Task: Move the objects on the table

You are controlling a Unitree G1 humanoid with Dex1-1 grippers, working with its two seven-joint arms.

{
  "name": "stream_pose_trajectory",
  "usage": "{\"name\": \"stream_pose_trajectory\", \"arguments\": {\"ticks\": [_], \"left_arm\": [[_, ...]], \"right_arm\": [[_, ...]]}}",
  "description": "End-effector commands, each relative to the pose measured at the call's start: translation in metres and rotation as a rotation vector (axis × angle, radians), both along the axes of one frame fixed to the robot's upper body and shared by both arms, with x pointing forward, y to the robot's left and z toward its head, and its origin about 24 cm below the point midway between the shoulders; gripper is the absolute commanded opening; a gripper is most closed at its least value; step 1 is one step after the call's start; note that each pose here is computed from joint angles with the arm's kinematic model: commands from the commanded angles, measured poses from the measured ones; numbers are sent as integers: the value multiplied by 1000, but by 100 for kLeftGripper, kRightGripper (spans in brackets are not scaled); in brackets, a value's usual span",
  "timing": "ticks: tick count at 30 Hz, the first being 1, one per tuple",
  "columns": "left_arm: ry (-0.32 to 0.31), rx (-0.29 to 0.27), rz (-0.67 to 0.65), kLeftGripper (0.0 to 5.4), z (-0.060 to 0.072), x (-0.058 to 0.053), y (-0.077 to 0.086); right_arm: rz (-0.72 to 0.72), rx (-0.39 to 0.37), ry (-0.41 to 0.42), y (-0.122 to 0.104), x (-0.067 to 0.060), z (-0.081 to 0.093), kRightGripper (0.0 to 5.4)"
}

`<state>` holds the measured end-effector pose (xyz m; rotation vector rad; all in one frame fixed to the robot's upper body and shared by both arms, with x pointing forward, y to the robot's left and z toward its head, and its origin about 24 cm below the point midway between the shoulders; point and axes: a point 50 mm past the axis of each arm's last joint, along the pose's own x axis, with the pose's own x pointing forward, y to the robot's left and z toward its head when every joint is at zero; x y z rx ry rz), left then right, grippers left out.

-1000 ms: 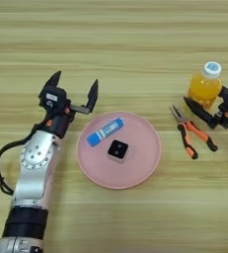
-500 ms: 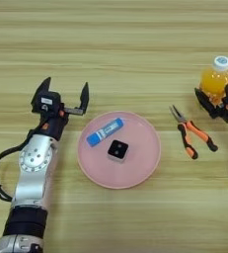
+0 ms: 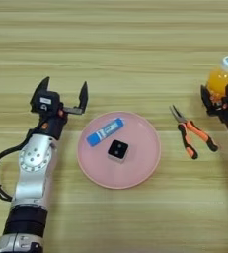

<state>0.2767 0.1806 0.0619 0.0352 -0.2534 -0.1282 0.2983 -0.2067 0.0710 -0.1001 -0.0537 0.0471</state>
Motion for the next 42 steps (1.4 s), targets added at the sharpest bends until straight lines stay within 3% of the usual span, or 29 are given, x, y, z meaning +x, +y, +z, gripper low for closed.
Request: {"name": "stream_pose_trajectory", "arguments": {"ticks": [1,14,26,42], "left_arm": [[-18,7,1,540,4,3,1],[-21,4,1,540,4,3,1],[-23,3,-1,540,5,4,1],[-25,4,-2,540,6,5,1]], "right_arm": [[-37,5,-75,5,2,6,344],[-82,11,-33,12,-8,-19,344],[-97,18,4,13,-11,-32,344],[-112,27,-3,11,-8,-32,344]]}}
